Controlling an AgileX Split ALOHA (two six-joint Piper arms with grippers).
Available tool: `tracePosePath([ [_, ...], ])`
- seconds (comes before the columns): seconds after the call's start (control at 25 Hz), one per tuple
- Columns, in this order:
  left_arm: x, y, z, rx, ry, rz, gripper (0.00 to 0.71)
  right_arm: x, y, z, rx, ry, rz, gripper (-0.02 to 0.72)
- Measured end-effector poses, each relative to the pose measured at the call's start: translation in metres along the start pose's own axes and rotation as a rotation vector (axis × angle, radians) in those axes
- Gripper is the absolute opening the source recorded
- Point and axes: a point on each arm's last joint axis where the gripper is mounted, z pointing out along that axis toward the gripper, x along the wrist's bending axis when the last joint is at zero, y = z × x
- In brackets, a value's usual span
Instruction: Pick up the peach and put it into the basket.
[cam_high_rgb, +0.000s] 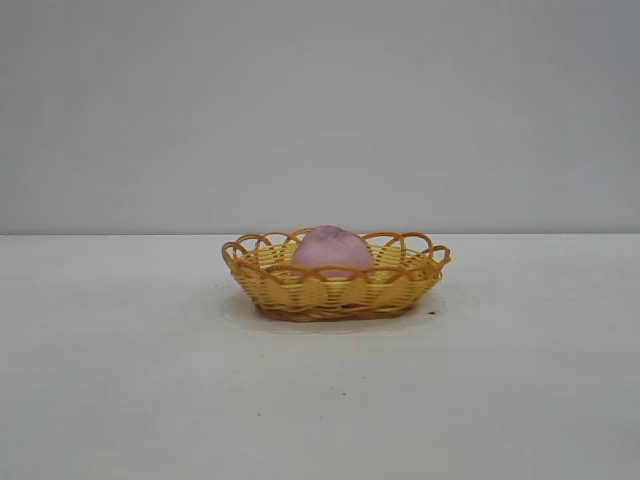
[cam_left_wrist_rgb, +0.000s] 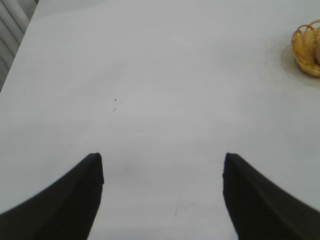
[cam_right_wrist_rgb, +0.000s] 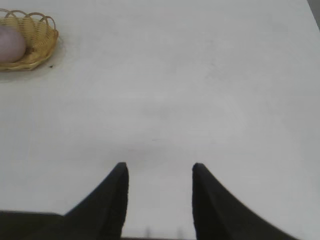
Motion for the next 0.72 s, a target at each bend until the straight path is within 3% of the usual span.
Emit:
tracePosePath([
  [0.24, 0.0, 0.0, 0.0, 0.0, 0.0, 0.0, 0.444, 0.0, -0.002, -0.002, -0.024, 0.001, -0.004, 0.258],
  [0.44, 0.0, 0.0, 0.0, 0.0, 0.0, 0.0, 0.444, 0.002, -0.013, -0.016, -0.142, -0.006, -0.014, 0.258],
  [0.72, 0.0, 0.0, 0.0, -0.003, -0.001, -0.001, 0.444, 0.002, -0.015, -0.017, -0.154, 0.001, -0.023, 0.258],
])
